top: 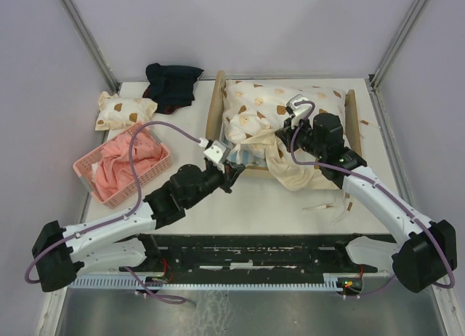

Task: Set up the pet bed

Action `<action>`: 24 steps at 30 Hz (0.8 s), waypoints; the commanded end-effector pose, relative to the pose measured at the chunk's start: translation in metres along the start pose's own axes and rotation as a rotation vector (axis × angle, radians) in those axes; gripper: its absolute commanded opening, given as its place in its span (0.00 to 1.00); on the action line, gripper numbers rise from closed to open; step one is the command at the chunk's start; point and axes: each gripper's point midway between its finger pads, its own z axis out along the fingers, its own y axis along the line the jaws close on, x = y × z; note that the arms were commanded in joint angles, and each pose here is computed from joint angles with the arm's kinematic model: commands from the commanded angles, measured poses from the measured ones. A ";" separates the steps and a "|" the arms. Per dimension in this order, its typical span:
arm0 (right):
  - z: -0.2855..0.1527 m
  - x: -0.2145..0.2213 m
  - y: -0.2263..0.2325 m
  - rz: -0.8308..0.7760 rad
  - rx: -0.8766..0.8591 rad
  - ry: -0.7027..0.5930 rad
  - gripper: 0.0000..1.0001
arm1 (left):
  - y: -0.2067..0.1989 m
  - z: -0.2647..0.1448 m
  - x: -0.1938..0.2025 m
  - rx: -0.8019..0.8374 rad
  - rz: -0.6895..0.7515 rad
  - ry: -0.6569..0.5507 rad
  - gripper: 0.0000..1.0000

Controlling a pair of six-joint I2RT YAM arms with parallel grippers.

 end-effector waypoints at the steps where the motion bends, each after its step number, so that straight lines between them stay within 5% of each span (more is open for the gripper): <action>1: -0.006 -0.022 -0.003 -0.022 0.011 -0.069 0.02 | -0.038 -0.020 -0.010 0.182 -0.145 0.056 0.03; 11: -0.005 -0.012 -0.001 -0.010 -0.001 -0.040 0.02 | -0.029 -0.019 0.044 0.124 -0.187 0.233 0.04; 24: -0.004 -0.013 0.002 -0.002 -0.016 -0.046 0.02 | -0.082 -0.044 0.000 0.403 -0.308 0.207 0.04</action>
